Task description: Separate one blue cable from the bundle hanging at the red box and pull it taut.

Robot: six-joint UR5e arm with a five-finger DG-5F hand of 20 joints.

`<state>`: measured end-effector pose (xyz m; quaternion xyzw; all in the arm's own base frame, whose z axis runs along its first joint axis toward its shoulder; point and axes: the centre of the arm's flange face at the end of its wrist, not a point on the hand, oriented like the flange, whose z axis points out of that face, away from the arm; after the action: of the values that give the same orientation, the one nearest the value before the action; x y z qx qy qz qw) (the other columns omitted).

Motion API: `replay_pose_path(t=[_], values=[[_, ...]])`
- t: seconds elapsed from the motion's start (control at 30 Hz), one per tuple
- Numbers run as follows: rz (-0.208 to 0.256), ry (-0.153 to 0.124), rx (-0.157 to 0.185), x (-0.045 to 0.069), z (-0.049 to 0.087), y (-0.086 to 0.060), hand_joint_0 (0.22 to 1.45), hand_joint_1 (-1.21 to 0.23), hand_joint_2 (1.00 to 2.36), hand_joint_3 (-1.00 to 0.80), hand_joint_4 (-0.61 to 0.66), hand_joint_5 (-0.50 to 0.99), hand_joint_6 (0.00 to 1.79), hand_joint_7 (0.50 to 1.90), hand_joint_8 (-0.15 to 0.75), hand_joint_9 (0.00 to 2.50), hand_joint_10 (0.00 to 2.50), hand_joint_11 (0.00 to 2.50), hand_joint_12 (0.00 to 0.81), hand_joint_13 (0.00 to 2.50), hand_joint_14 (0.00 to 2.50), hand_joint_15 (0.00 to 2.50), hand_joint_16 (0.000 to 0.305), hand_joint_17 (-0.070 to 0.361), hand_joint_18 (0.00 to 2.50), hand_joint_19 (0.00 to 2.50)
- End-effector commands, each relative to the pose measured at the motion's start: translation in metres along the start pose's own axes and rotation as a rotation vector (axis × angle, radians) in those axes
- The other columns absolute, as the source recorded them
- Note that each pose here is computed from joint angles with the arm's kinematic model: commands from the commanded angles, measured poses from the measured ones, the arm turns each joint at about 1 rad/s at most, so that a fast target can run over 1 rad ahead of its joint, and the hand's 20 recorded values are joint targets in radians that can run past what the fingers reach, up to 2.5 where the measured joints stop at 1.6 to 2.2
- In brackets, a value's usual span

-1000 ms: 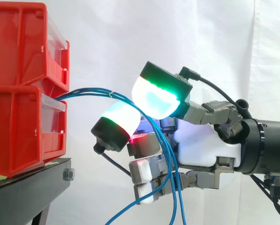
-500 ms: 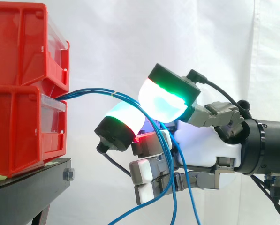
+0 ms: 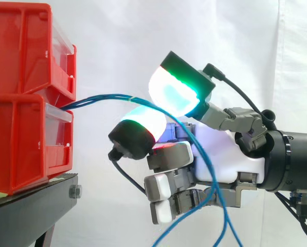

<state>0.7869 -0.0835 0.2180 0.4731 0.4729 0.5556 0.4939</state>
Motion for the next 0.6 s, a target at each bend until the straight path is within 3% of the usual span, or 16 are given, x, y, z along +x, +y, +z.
replay_pose_path(t=[0.0,0.2,0.33,0.57], values=[[0.000,0.000,0.003,0.0000,-0.0003,-0.0009,0.64,-0.76,1.00,-0.50,0.00,-0.15,0.86,1.31,0.317,1.16,0.03,1.11,0.315,1.08,0.02,0.60,0.038,0.086,0.97,0.49],[0.000,0.001,0.001,0.0002,-0.0002,-0.0008,0.68,-0.88,1.01,-0.41,-0.02,-0.18,0.88,1.32,0.320,1.09,0.03,1.12,0.320,1.06,0.02,0.60,0.040,0.089,0.97,0.47],[0.000,0.001,0.001,0.0002,-0.0002,-0.0008,0.74,-0.95,1.00,-0.47,0.04,-0.19,0.89,1.28,0.317,1.07,0.03,1.12,0.324,1.05,0.02,0.58,0.041,0.091,0.97,0.43],[0.000,0.003,0.001,0.0003,-0.0002,-0.0008,0.75,-0.95,1.00,-0.50,0.05,-0.18,0.90,1.27,0.312,1.08,0.03,1.12,0.310,1.04,0.02,0.57,0.041,0.092,0.96,0.38]])
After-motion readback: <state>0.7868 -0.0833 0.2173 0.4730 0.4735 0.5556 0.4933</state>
